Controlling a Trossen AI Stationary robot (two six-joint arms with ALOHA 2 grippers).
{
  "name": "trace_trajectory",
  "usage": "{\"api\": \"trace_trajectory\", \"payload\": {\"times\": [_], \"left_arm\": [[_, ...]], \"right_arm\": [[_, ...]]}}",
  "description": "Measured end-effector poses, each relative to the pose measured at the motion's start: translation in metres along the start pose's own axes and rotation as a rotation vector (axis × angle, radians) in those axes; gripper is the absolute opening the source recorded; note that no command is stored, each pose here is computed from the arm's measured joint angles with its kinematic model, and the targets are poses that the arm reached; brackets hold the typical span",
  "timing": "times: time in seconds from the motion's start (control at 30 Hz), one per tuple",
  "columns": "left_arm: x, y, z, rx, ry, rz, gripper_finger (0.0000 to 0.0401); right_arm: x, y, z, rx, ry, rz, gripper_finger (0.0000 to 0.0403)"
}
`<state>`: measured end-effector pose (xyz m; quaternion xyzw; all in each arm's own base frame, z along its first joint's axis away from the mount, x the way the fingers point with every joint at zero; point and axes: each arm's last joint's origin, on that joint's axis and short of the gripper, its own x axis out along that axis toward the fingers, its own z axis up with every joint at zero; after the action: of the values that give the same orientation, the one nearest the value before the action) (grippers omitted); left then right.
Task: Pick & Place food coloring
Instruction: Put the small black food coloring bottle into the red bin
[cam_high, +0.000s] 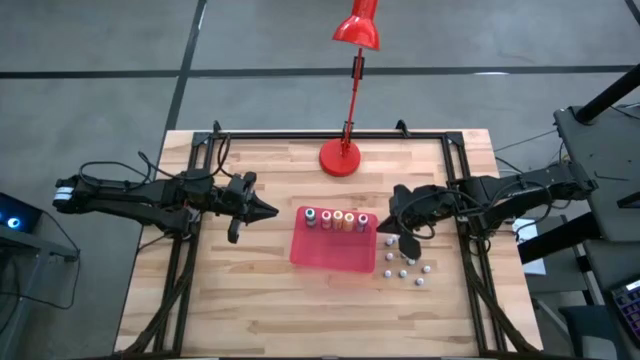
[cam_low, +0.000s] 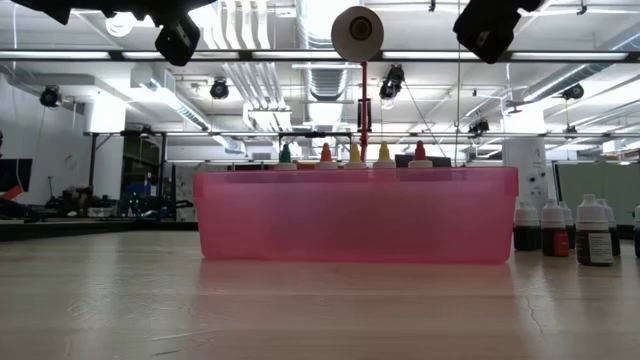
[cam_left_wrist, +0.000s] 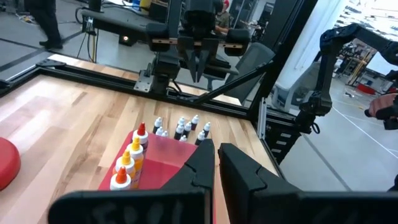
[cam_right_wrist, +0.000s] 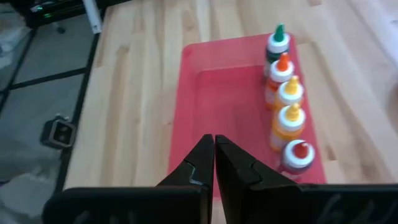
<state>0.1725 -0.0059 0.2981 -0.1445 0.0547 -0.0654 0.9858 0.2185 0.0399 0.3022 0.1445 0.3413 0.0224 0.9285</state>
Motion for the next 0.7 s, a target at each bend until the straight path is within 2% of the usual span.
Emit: {"api": "trace_trajectory", "payload": {"times": [0.37,0.53,0.7], "left_arm": [[0.0,0.0,0.0002,-0.005,-0.001,0.0,0.0],[0.0,0.0,0.0001,-0.005,-0.001,0.0,0.0],[0.0,0.0,0.0002,-0.006,-0.001,0.0,0.0]], "right_arm": [[0.0008,0.008,-0.0054,0.012,0.061,0.097,0.0008],[0.0008,0.0075,-0.0067,0.103,0.079,0.089,0.0008],[0.0007,0.0095,-0.0036,0.132,0.056,0.124,0.0008]]}}
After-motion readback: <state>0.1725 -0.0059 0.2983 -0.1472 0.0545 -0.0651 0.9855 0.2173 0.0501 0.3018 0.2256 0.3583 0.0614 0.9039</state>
